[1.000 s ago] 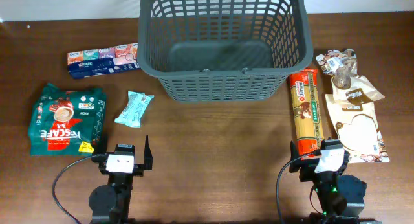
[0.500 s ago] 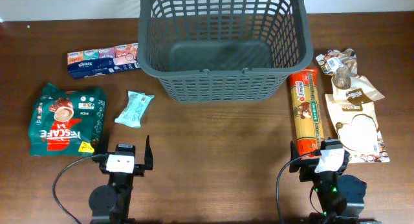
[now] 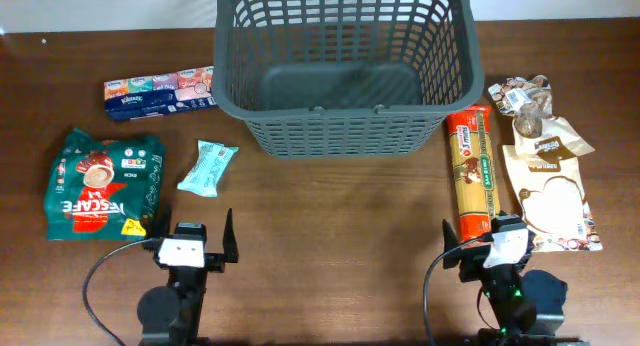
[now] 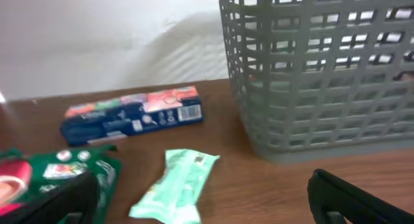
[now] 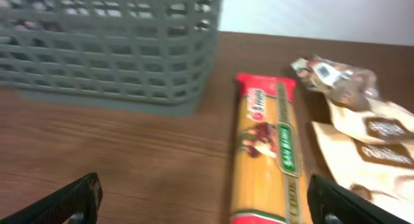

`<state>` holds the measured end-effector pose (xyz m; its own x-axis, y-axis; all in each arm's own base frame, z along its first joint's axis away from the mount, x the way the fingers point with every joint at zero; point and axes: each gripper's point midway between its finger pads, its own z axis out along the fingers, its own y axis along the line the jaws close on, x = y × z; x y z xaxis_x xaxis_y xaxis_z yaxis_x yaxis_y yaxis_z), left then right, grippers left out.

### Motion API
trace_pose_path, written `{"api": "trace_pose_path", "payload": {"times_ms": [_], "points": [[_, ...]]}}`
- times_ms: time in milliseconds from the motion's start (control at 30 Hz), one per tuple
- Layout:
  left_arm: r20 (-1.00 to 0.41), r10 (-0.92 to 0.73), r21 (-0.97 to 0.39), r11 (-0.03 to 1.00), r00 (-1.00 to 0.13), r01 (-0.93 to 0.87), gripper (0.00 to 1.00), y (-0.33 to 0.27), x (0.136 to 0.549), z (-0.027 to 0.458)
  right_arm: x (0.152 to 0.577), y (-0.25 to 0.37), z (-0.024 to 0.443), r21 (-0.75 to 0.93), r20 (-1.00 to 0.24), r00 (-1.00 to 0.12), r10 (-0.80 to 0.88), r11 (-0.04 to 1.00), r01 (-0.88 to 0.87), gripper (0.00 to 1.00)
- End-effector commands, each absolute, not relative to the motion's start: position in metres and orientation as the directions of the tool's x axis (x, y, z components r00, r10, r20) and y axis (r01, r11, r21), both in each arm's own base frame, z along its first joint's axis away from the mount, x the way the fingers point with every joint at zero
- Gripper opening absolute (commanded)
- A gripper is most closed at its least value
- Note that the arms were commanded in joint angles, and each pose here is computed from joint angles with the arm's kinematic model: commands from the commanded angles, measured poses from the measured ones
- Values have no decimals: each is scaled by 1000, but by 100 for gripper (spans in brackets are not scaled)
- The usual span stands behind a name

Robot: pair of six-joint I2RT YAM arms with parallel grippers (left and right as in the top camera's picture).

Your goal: Pack container

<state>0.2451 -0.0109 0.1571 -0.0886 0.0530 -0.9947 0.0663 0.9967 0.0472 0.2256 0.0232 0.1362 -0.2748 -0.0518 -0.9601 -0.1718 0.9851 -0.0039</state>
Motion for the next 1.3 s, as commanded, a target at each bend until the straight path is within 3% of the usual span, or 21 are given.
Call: {"api": "trace_pose_path", "payload": {"times_ms": [0,133,433,633,900,1067,1267], "points": [[-991,-46,-61,991,-124,123,99,-22,241,160,219,47,153,37,-970,-239,-37,954,-297,99],[-974,-46,-68,993,-222,94,99,-18,229,170,211,47,175,105,-963,-267,28,955,-279,99],[-961,-44,-40,999,-273,-20,99,2,233,261,216,29,246,54,-914,-405,-27,981,-188,99],[-911,40,40,999,-410,8,99,2,262,298,231,5,306,-112,-836,-521,-173,983,-146,99],[-812,15,-13,999,-583,43,99,7,331,311,243,7,415,-87,-884,-446,-137,987,-132,99],[-762,-10,-74,995,-648,72,99,6,362,291,245,-20,423,-80,-879,-474,-49,996,45,99],[-704,-15,-30,1000,-710,8,99,20,363,268,271,-37,381,-76,-780,-625,14,990,117,99]]}}
